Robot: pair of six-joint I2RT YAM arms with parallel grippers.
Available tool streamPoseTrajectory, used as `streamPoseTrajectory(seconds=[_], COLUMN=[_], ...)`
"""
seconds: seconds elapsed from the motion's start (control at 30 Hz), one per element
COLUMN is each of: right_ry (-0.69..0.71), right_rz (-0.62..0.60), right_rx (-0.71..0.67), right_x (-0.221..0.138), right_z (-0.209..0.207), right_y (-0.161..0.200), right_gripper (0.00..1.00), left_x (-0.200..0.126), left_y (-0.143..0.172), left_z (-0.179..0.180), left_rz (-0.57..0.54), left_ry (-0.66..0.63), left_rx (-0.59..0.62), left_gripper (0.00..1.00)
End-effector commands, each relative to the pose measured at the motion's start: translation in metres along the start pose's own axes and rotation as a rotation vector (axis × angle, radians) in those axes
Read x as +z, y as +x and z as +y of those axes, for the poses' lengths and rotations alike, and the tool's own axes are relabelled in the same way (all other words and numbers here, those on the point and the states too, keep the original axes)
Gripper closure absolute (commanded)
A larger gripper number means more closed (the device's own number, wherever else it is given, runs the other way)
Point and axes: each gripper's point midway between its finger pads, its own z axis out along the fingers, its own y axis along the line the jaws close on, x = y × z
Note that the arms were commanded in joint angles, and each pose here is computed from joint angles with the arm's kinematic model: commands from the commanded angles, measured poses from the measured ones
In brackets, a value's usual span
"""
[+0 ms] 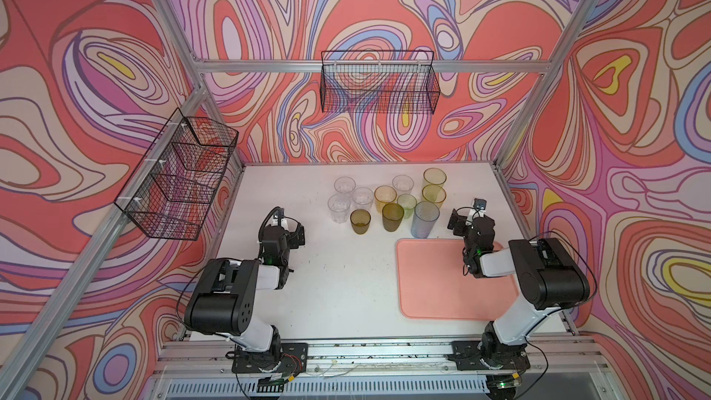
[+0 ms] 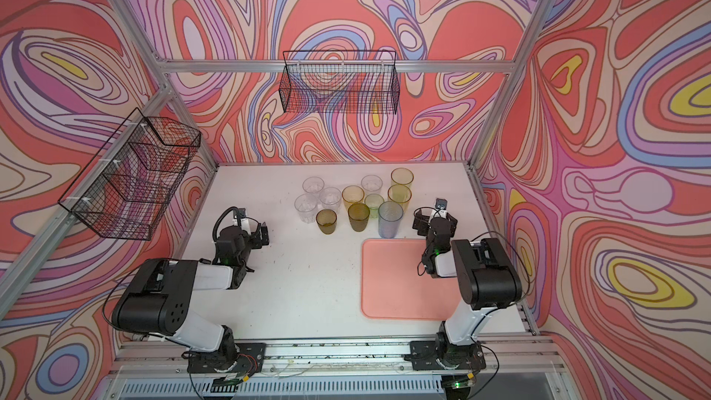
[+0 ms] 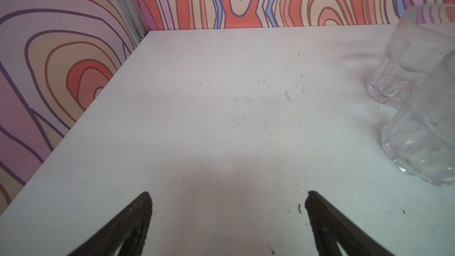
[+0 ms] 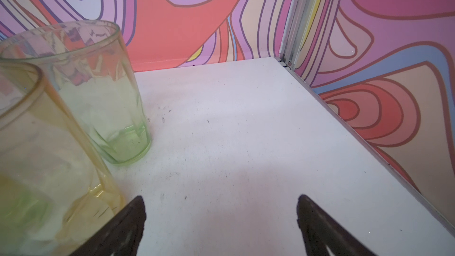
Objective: Place the glasses into the tray
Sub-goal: Move the tray to the center of the table.
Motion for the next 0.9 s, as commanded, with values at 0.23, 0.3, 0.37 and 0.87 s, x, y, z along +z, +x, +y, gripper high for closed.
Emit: streamPoseTrajectory(seconds=[0.23,0.3,0.37,0.87], right_ry=[0.099,0.125,0.146,0.089], right_rz=[-0.032,-0.045,-0.059,0.205], right_rx=[0.039,0.052,0.063,0.333], right_x=[-0.015,-0.018,-0.024,-0.076], right_z=[-0.017,-0.022,-0.027,-0.018], right_y=[-0.022,-0.027,-0.035,-0.089], right_gripper=[0.02,0.02,0.02,0.02], left_x=[-0.018,-0.020,-0.026,-0.132], left_y=[-0.028,-0.033,-0.040,-0.088], left_z=[-0.006,-0.013,-0.020,-0.055], left_rz=[0.019,0.024,0.010,0.127], left_ry=[-0.024,-0.024,-0.045,-0.099], left_rx=[0.041,0.069,0.105,0.005], left_gripper=[0.00,0.00,0.00,0.00])
